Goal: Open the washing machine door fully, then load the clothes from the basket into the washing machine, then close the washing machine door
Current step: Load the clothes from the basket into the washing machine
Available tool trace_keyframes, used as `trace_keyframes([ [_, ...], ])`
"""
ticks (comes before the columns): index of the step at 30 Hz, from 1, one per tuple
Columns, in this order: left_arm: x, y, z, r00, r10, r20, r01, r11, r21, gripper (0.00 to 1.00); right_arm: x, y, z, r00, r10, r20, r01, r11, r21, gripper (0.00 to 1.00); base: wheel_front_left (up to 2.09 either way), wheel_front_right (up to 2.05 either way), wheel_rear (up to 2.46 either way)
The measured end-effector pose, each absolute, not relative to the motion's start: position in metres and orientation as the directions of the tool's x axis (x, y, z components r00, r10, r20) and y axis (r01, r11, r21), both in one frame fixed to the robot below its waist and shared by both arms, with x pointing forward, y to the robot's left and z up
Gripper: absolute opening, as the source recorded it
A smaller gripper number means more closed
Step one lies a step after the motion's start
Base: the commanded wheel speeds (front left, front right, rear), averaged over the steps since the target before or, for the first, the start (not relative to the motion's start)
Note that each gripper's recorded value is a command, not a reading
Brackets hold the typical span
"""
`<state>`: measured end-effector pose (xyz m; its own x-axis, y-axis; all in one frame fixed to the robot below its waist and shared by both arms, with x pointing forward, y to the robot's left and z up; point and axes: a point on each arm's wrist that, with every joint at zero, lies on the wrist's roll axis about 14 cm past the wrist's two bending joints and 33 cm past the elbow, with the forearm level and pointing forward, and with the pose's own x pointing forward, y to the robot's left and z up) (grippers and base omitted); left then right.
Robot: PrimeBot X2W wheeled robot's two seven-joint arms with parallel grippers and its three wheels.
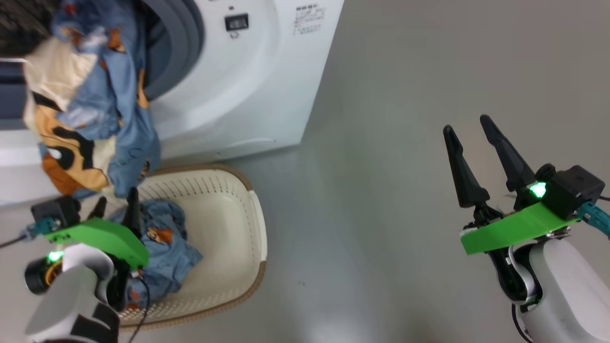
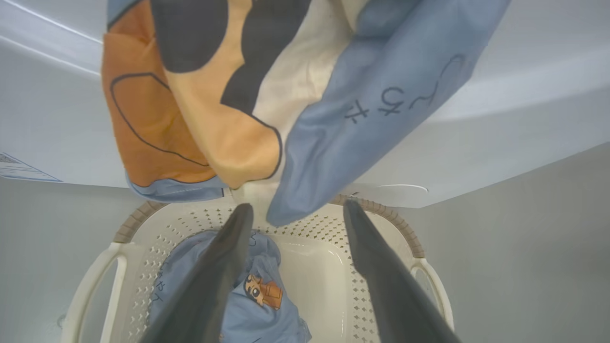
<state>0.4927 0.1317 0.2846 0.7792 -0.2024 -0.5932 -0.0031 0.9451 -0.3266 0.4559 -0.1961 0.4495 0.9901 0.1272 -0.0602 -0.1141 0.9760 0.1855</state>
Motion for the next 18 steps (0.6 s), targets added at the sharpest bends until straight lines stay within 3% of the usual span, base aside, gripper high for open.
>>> trace_keyframes([
  [7,0.511,0.132,0.255,0.742,-0.203,-0.638,-0.008,0.95,-0.312,1.0,0.468,-0.198,0.427,0.988,0.117,-0.099,-0.097,0.977,0.189,1.0,0.0,0.0,0.0],
  [18,0.55,0.141,0.233,0.761,-0.167,-0.627,-0.026,0.958,-0.286,1.0,0.471,-0.209,0.398,0.982,0.089,-0.164,-0.06,0.983,0.171,1.0,0.0,0.0,0.0],
])
